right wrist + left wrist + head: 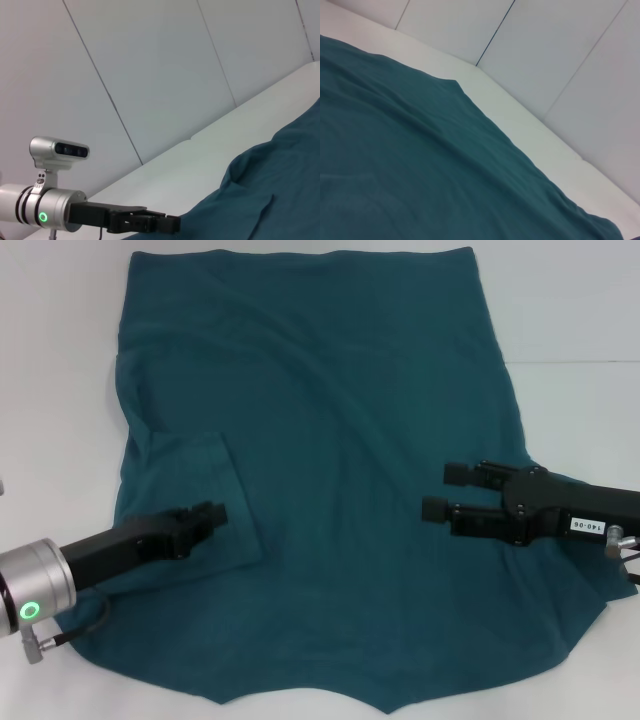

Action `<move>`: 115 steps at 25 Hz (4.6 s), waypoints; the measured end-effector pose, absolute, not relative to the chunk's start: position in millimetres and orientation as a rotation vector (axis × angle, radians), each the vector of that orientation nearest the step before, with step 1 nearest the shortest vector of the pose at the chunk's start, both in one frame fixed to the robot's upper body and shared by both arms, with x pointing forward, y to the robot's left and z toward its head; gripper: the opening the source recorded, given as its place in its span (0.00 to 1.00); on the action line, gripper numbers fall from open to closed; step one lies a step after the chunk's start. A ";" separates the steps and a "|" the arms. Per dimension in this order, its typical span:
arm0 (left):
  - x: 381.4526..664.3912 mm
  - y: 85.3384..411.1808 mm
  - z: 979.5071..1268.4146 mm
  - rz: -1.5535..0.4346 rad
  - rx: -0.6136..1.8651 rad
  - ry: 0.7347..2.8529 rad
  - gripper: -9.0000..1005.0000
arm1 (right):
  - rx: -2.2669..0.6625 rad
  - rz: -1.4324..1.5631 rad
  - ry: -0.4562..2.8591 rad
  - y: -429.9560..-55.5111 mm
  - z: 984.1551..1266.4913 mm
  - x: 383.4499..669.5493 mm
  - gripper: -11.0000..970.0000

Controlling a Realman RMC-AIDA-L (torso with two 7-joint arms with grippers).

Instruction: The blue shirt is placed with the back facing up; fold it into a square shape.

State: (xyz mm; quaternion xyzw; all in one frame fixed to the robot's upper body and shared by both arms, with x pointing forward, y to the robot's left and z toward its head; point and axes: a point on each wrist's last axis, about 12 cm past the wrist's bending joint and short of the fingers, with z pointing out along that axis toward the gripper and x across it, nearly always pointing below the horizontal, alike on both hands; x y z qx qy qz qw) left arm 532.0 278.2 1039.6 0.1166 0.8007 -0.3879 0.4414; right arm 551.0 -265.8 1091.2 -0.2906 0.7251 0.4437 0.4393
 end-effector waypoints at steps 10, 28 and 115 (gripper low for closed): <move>534.3 280.9 1064.7 -1.046 0.327 1.842 0.37 | -0.590 1.137 1.875 -282.0 1097.8 556.1 0.90; 531.7 245.2 1068.1 -0.975 0.838 1.700 0.88 | 0.004 1.021 2.180 -373.3 1098.8 550.9 0.86; 541.2 235.4 1059.8 -0.912 0.904 1.772 0.87 | 0.028 0.821 2.099 -366.5 1103.6 595.9 0.01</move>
